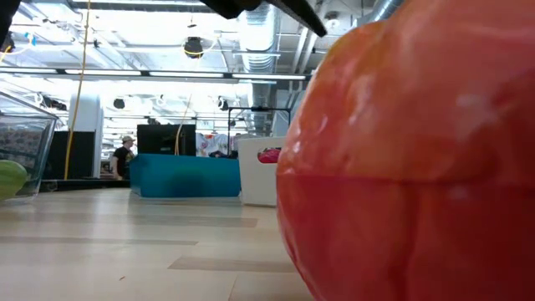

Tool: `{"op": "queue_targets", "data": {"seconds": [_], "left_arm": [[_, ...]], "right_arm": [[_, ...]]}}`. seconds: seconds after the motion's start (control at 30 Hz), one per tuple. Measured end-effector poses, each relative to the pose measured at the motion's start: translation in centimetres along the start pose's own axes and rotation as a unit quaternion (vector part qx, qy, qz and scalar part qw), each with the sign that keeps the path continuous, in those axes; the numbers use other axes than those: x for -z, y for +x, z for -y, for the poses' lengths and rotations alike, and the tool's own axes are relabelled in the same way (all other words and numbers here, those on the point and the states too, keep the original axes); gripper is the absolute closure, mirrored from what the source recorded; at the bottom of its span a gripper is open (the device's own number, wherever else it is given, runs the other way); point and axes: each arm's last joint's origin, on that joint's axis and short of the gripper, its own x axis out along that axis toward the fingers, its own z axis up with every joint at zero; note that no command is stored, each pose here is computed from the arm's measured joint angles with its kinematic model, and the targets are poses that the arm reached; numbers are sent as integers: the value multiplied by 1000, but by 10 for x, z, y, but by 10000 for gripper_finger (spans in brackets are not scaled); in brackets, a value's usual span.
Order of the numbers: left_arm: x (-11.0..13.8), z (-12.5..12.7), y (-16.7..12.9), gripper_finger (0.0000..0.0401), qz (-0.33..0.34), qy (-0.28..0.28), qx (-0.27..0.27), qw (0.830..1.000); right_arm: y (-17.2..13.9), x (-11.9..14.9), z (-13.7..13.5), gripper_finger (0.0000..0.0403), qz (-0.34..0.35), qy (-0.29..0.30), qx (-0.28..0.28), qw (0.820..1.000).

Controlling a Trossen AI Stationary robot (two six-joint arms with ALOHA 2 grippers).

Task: Sort produce into baskets
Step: Put the orange tomato into the white bin

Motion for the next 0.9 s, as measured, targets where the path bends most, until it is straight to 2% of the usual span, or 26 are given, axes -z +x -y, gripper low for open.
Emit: {"op": "queue_targets", "data": {"seconds": [0.17,0.57,0.73,0.9], "left_arm": [[4,-1,9,1,-7,-44,-3,999],[7,-3,20,1,-59,-86,-9,995],[14,-3,21,1,-59,-91,-12,994],[14,-8,38,1,-58,-93,-31,994]], "right_arm": [[0,0,0,138,0,0,0,1000],[0,0,0,138,0,0,0,1000],[0,0,0,138,0,0,0,1000],[0,0,0,138,0,0,0,1000]]}}
